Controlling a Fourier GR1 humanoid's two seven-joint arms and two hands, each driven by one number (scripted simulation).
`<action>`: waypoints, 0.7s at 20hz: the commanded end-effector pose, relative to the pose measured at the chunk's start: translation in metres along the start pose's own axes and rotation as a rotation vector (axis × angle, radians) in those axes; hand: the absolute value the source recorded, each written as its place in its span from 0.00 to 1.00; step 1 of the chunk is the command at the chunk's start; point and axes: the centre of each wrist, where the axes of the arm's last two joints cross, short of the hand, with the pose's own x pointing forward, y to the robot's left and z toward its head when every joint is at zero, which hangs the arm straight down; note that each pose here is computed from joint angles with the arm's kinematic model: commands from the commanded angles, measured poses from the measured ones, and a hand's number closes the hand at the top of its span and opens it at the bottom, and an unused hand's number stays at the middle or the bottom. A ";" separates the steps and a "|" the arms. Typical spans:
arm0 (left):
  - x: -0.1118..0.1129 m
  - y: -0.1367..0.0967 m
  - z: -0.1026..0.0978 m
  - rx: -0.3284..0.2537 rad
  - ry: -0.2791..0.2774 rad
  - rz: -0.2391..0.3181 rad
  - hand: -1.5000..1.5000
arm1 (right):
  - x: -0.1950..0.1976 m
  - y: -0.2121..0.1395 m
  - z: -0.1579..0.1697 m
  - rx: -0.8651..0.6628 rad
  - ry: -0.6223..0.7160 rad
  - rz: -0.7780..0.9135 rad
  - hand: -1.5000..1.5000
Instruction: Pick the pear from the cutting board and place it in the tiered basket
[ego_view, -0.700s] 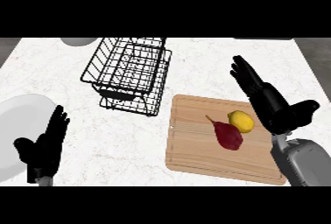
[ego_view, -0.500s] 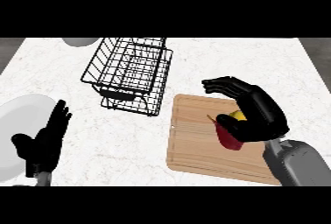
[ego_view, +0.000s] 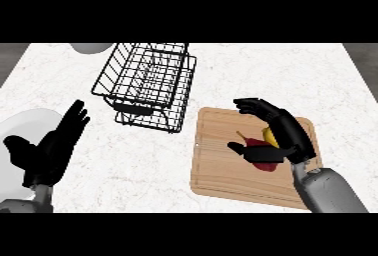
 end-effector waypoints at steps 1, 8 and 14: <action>0.019 0.008 -0.007 -0.034 -0.005 0.008 0.50 | -0.010 -0.015 -0.002 -0.007 -0.046 0.086 0.00; 0.000 0.005 -0.001 -0.014 0.010 0.004 0.50 | 0.081 -0.070 0.007 0.128 0.013 0.659 0.00; 0.000 0.002 -0.002 -0.061 0.025 -0.006 0.50 | 0.101 -0.056 0.001 0.515 0.256 0.951 0.00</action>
